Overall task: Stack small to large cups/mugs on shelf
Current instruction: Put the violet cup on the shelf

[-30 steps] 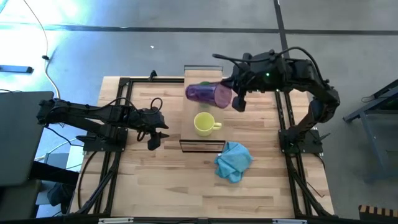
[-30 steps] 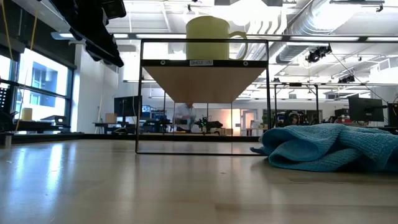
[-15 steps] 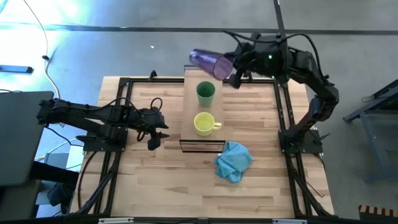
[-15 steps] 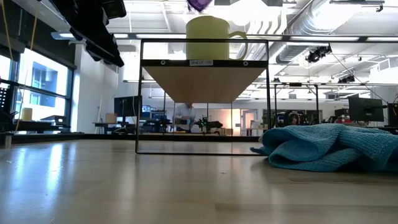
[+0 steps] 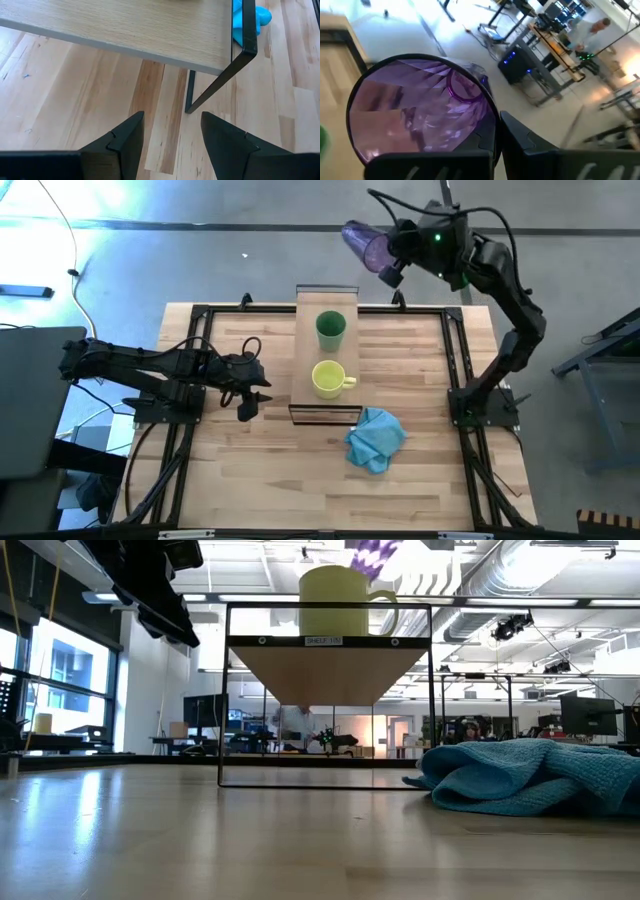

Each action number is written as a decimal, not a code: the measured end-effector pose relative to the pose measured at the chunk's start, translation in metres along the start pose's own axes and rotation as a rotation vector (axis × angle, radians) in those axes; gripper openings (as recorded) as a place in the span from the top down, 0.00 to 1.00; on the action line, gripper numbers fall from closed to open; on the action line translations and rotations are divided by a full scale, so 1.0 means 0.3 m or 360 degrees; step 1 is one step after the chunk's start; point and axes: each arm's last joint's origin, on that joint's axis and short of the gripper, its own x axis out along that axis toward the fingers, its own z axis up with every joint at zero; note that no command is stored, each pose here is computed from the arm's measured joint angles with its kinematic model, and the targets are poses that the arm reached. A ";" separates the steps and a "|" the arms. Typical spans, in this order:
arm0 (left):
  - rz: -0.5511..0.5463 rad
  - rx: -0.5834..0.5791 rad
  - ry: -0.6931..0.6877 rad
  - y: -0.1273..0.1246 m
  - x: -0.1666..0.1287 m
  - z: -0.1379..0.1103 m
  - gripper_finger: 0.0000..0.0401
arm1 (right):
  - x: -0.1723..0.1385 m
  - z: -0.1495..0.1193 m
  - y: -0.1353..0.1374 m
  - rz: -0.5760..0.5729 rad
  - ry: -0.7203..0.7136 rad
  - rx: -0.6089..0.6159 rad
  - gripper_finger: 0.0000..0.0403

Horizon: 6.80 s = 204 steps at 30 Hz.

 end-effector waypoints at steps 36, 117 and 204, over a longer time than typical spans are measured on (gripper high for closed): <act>-0.0105 -0.0057 -0.0278 -0.016 -0.006 0.057 0.54 | 0.342 -0.200 -0.119 0.0936 -0.0047 -0.0516 1.00; -0.0081 -0.0020 -0.0331 -0.016 -0.007 0.067 0.54 | 0.382 -0.222 0.020 0.1031 0.0578 0.0203 1.00; -0.0027 -0.0079 -0.0290 -0.011 -0.005 0.057 0.54 | 0.356 -0.279 -0.016 0.0744 0.0981 0.0527 1.00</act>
